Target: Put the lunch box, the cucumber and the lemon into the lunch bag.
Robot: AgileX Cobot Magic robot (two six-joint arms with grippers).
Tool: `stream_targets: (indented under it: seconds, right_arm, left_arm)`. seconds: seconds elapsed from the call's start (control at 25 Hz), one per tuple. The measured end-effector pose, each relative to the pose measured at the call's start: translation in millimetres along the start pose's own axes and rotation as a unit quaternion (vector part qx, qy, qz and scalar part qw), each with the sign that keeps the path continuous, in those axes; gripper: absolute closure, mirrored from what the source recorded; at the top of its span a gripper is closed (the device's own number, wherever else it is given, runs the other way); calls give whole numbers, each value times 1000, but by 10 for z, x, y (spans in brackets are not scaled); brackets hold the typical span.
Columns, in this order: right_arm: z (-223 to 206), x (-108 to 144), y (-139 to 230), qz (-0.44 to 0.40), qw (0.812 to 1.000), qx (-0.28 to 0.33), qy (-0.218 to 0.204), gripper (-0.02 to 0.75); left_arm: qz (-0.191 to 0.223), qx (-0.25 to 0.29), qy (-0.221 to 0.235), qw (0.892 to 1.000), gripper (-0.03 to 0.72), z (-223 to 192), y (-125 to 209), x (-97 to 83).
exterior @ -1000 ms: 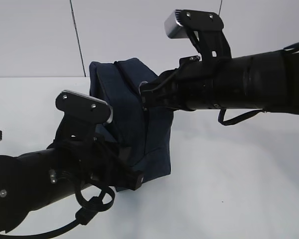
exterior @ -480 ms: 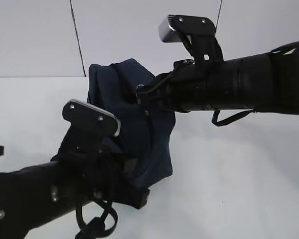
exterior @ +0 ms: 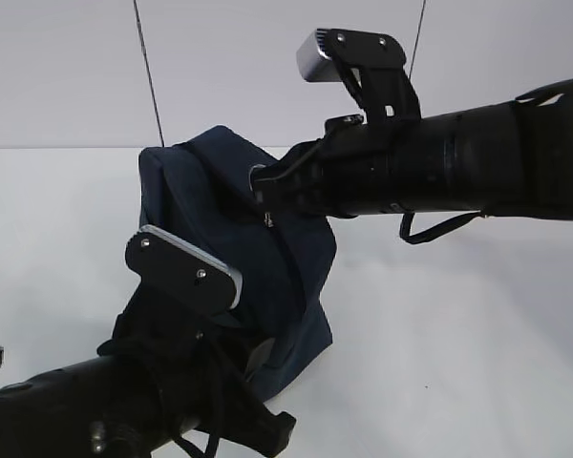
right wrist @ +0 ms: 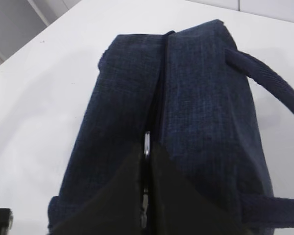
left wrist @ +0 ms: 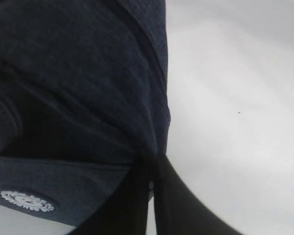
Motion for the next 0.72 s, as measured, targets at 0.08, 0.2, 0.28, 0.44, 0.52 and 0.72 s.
stream_targets:
  seconds: [0.08, 0.2, 0.28, 0.44, 0.52, 0.72]
  right_arm:
    - [0, 32, -12, 0, 1000, -2, -8, 730]
    - [1, 40, -14, 1, 1000, -2, -10, 730]
    - [1, 47, -21, 2, 1000, -2, -12, 730]
    - [2, 55, -65, 4, 1000, -7, -12, 730]
    - [4, 65, -111, 6, 1000, -12, -14, 730]
    - [-147, 106, -158, 8, 999, -11, -35, 730]
  left_arm:
    - [1, 1, -1, 1000, 695, 0, 4, 3]
    - [4, 1, -2, 1000, 695, 4, 2, 9]
    - [8, 2, -4, 1000, 695, 4, 6, 15]
    - [10, 2, -5, 1000, 695, 4, 9, 19]
    - [10, 2, -5, 1000, 695, 4, 9, 19]
    - [11, 3, -5, 1000, 695, 4, 10, 20]
Point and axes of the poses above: a point on each arm's last joint axis where the gripper is mounted, z pointing back along that axis away from the gripper, x along the wrist's bending axis when the last joint is at zero, y = z × x, the point moved 10 cm from there along -z, pointing out along that axis toward the gripper, and after that the axes turned 2 degrees about -z, right-handed, at the moved point
